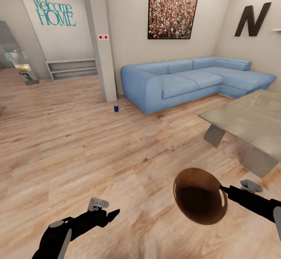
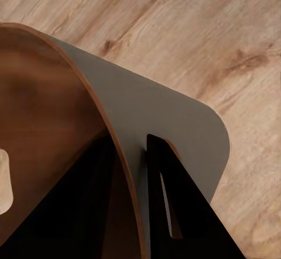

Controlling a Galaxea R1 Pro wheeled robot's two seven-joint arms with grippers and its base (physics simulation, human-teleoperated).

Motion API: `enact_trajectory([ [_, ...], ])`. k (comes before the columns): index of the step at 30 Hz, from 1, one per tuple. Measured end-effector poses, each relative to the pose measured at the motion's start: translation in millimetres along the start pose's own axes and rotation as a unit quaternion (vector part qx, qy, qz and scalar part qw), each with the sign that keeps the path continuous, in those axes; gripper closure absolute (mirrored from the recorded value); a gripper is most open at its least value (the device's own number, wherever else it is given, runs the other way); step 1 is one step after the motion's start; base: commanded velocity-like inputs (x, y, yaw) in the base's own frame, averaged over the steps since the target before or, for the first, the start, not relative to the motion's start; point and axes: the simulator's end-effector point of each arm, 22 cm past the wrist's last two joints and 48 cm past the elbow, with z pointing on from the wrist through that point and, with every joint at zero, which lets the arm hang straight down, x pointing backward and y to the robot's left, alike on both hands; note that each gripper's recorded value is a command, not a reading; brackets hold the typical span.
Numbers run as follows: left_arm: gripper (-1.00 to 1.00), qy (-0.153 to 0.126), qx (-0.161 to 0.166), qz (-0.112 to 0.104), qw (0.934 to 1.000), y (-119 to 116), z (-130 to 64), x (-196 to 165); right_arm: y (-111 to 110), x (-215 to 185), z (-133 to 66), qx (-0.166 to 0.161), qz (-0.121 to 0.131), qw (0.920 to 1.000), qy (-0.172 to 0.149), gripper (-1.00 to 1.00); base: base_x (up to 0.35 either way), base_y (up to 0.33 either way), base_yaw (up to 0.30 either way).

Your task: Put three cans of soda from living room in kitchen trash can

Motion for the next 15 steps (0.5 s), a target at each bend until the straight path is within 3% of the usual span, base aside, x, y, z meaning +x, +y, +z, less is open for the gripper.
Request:
enact_trajectory([
  [15,-1.0,0.0,0.005,-0.001,1.0,-2.0,-0.3,0.2,-0.7,0.3,0.3,0.002,-0.001,1.0,0.0,1.0,0.34,0.088,0.0],
])
